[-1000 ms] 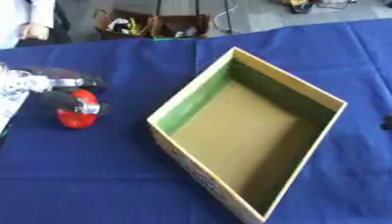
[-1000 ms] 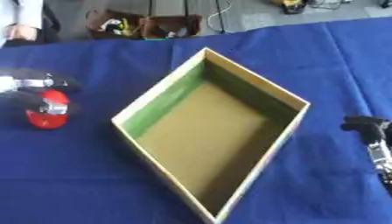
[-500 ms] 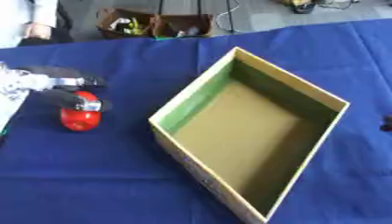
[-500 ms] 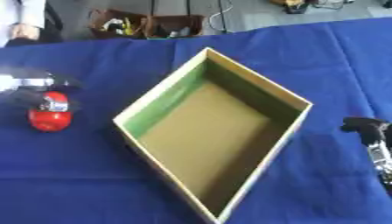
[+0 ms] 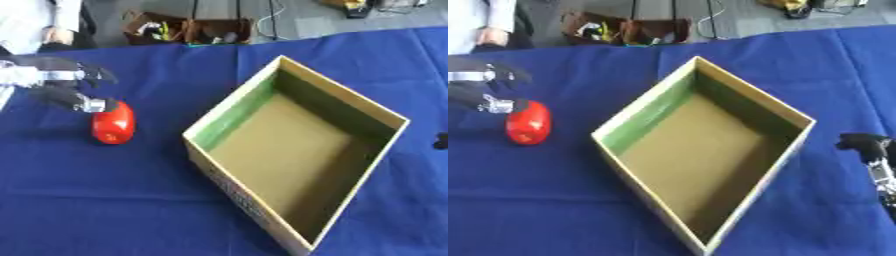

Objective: Pick up objects on the table and place them in the box.

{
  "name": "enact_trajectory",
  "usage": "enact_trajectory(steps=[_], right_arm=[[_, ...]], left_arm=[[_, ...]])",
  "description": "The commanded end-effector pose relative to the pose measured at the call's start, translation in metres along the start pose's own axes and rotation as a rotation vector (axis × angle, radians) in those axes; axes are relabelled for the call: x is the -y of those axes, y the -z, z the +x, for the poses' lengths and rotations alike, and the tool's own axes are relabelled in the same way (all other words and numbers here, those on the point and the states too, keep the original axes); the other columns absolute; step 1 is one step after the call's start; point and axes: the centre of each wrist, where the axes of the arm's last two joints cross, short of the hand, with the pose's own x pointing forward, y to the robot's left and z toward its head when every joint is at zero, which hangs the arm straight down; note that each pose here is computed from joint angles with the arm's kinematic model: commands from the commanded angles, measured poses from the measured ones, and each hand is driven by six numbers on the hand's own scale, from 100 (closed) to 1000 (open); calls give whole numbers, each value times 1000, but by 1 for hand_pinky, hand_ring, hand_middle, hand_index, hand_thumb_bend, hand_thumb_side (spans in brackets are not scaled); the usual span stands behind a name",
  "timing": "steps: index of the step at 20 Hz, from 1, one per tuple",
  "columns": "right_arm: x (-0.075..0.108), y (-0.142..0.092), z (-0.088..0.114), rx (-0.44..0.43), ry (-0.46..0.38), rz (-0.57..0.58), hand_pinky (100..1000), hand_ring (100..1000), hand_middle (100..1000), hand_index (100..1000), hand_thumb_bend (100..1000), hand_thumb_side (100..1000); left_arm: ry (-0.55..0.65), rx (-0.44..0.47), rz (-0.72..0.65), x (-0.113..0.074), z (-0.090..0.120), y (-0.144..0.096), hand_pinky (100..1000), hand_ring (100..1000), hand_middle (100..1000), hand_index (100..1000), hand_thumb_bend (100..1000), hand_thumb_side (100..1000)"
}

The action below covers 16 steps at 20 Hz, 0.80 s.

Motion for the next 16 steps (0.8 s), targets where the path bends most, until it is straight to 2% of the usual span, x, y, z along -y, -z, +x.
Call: enact_trajectory(steps=[1, 8, 12, 16], right_arm=[[3, 1, 3, 6, -9, -4, 905, 857, 629, 750, 100, 902], [2, 1, 3, 1, -6, -5, 906, 858, 629, 748, 100, 908], [1, 0, 2, -3, -6, -4, 906, 858, 629, 745, 100, 909], [1, 0, 3, 0, -7, -3, 906, 857, 628, 742, 100, 908]], left_arm=[[21, -37, 16, -10, -8, -19, 825, 910, 1000, 1000, 494, 927], [22, -32, -49, 9, -13, -9, 766, 871, 995, 1000, 555, 940], [22, -27, -38, 7, -13, -10, 753, 854, 993, 1000, 577, 928], [-7, -32, -12, 6, -13, -8, 730, 831, 972, 1000, 548, 925]])
